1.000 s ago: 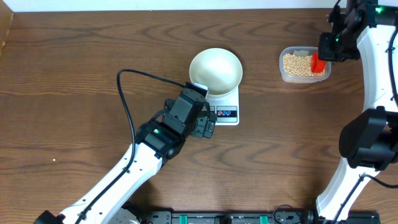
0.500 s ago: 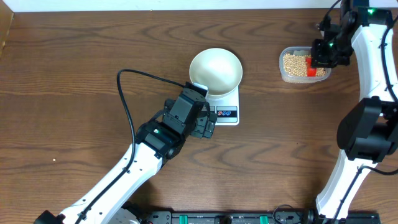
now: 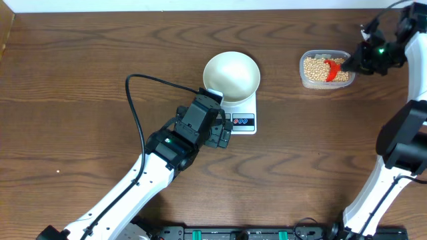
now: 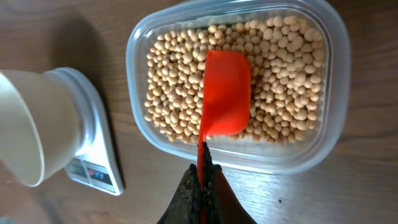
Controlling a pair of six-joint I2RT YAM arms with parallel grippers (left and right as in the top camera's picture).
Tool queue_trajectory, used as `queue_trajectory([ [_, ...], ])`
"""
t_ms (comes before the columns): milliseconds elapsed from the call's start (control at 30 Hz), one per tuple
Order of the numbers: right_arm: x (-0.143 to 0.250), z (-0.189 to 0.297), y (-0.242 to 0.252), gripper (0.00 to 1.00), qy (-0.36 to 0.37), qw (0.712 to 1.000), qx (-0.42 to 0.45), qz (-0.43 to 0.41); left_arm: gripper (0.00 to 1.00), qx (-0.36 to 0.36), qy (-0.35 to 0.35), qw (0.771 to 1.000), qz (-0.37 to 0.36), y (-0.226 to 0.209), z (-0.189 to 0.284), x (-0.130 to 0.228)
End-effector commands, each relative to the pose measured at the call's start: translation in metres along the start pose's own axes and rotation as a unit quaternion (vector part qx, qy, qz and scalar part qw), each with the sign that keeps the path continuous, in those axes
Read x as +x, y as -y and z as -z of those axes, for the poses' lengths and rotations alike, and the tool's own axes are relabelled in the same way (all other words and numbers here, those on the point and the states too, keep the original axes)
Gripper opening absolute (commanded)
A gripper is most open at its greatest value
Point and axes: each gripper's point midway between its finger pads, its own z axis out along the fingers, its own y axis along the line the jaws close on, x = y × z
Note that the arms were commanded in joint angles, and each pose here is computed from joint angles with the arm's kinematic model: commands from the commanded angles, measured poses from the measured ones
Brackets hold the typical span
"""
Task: Scoop item into bowl and weigh 50g on scale
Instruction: 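Dip the scoop into the soybean tub with the right gripper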
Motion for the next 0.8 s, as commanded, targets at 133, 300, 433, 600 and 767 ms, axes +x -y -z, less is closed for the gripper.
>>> queue_trajectory([
  [133, 0.011, -0.034, 0.004, 0.01, -0.034, 0.996, -0.086, -0.013, 0.99, -0.008, 0.005, 1.0, -0.002, -0.003, 0.002, -0.001],
  [300, 0.016, -0.048, 0.01, 0.01, -0.049, 0.993, -0.103, -0.03, 0.99, -0.008, 0.005, 1.0, -0.002, -0.003, 0.002, -0.001],
  [433, 0.016, -0.044, 0.009, 0.01, -0.046, 0.991, -0.116, -0.038, 0.99, -0.009, 0.001, 1.0, -0.002, -0.004, 0.001, 0.001],
  [600, 0.015, -0.028, 0.01, 0.01, -0.028, 0.984, -0.166, -0.051, 0.99, -0.009, -0.003, 1.0, -0.003, -0.004, 0.001, 0.003],
  [767, 0.011, -0.007, 0.014, 0.01, 0.008, 0.972, -0.226, -0.059, 0.99, -0.009, -0.004, 1.0, -0.003, -0.004, 0.001, 0.003],
])
